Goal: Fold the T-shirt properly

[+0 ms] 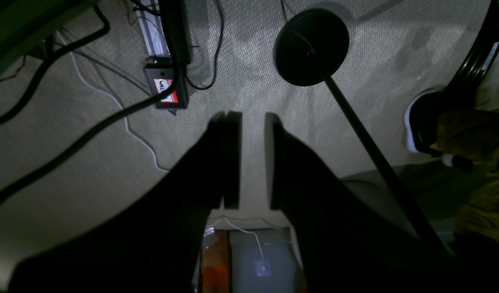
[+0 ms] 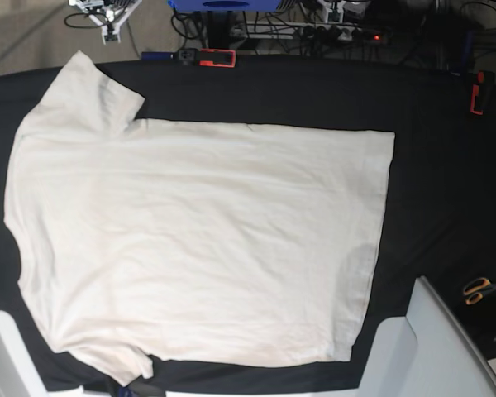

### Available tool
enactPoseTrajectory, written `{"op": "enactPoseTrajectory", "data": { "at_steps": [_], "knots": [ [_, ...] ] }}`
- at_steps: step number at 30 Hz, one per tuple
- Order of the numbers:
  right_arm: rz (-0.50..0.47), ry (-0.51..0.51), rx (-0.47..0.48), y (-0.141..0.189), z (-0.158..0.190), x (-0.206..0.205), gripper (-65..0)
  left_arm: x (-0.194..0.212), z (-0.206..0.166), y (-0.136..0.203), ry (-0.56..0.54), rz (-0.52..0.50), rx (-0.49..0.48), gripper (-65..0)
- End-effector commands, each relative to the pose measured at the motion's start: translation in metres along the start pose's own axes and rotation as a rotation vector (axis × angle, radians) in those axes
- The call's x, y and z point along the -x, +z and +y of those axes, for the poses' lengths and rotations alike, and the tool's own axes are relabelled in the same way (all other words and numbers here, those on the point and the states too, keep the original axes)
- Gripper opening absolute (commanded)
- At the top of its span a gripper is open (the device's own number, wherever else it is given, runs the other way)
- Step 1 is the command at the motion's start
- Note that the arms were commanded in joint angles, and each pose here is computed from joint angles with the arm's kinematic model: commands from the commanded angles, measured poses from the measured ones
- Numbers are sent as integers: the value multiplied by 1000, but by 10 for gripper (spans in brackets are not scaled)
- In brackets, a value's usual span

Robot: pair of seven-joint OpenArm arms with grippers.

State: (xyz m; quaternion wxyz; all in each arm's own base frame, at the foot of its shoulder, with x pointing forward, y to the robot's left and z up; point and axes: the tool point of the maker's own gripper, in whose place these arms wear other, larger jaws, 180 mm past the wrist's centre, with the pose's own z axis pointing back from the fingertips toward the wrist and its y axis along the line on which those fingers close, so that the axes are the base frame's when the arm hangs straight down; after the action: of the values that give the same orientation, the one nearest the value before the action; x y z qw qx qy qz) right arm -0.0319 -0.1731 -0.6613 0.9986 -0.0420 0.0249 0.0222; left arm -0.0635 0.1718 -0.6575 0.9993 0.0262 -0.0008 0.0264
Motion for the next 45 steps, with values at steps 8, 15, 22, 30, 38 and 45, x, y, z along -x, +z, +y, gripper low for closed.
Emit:
{"op": "enactPoseTrajectory", "data": {
  "at_steps": [8, 15, 22, 30, 38, 45],
  "knots": [
    [9, -37, 21, 0, -10, 5, -548, 3, 2, 0, 40, 5, -11, -650],
    [-4, -154, -77, 1, 5, 3, -551, 4, 18, 1, 119, 3, -34, -650],
    [1, -146, -76, 1, 4, 4, -555, 5, 18, 1, 118, 5, -33, -650],
    [55, -131, -60, 7, -3, 38, -650, 10, 39, 17, 81, -85, -47, -650],
    [-22, -68, 17, 72, -39, 18, -650, 7, 53, 53, 34, -208, -42, -650],
    [-87, -189, 135, 140, -88, 3, -650, -16, 46, 100, -19, -357, -3, -650]
  ]
}}
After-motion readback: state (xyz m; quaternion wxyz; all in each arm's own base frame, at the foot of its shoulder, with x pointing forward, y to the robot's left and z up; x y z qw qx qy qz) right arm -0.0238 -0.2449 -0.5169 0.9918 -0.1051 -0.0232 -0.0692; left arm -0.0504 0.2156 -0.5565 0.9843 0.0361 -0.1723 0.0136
